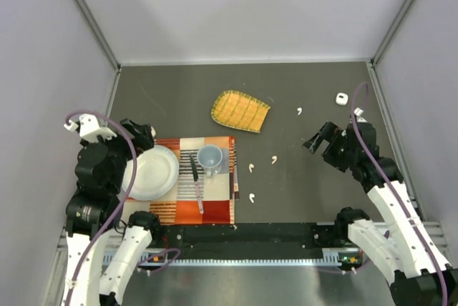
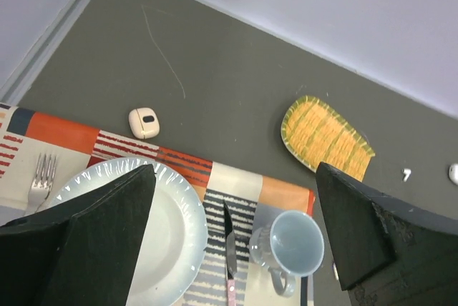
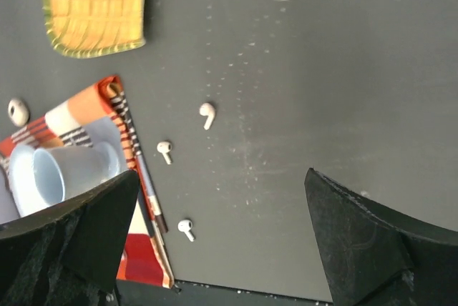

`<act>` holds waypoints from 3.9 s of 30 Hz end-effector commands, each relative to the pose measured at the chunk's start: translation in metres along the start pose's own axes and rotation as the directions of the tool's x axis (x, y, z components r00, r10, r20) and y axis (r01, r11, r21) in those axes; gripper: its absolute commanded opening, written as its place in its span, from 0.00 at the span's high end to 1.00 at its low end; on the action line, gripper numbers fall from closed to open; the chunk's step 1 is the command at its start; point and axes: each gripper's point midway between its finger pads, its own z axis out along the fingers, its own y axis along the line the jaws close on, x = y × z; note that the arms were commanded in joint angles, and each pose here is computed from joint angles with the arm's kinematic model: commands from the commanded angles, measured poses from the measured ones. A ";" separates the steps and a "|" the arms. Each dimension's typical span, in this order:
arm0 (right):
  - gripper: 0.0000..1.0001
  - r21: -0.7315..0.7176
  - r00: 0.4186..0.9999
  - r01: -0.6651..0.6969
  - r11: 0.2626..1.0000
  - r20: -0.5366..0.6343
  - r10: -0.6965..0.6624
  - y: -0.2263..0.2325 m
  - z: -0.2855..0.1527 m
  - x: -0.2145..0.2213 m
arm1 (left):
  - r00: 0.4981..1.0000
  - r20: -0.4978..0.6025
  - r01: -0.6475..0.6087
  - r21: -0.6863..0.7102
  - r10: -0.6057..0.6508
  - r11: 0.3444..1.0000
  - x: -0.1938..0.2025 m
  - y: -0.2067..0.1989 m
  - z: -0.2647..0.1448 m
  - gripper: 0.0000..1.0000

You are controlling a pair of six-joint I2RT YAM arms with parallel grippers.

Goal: Insert the wireless bluetooth earbuds into the charging case
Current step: Pick up the charging case from the corner of the board.

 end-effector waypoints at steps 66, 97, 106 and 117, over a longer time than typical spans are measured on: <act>0.17 0.408 0.927 0.009 0.913 0.339 -0.160 -0.065 0.027 -0.239 | 0.990 -0.057 -0.117 0.178 0.129 0.977 0.084 0.004 0.010 0.01; 0.29 0.402 0.969 0.235 0.885 -0.032 -0.243 -0.145 0.224 -0.259 | 0.985 -0.093 -0.129 0.159 0.145 0.979 0.089 0.006 0.020 0.01; 0.30 0.464 0.947 0.315 0.828 -0.093 -0.309 -0.153 0.244 -0.256 | 0.981 -0.110 -0.140 0.178 0.161 0.974 0.092 0.003 0.024 0.01; 0.34 0.492 0.954 0.296 0.819 -0.113 -0.277 -0.160 0.257 -0.255 | 0.980 -0.110 -0.141 0.183 0.163 0.973 0.092 0.002 0.024 0.01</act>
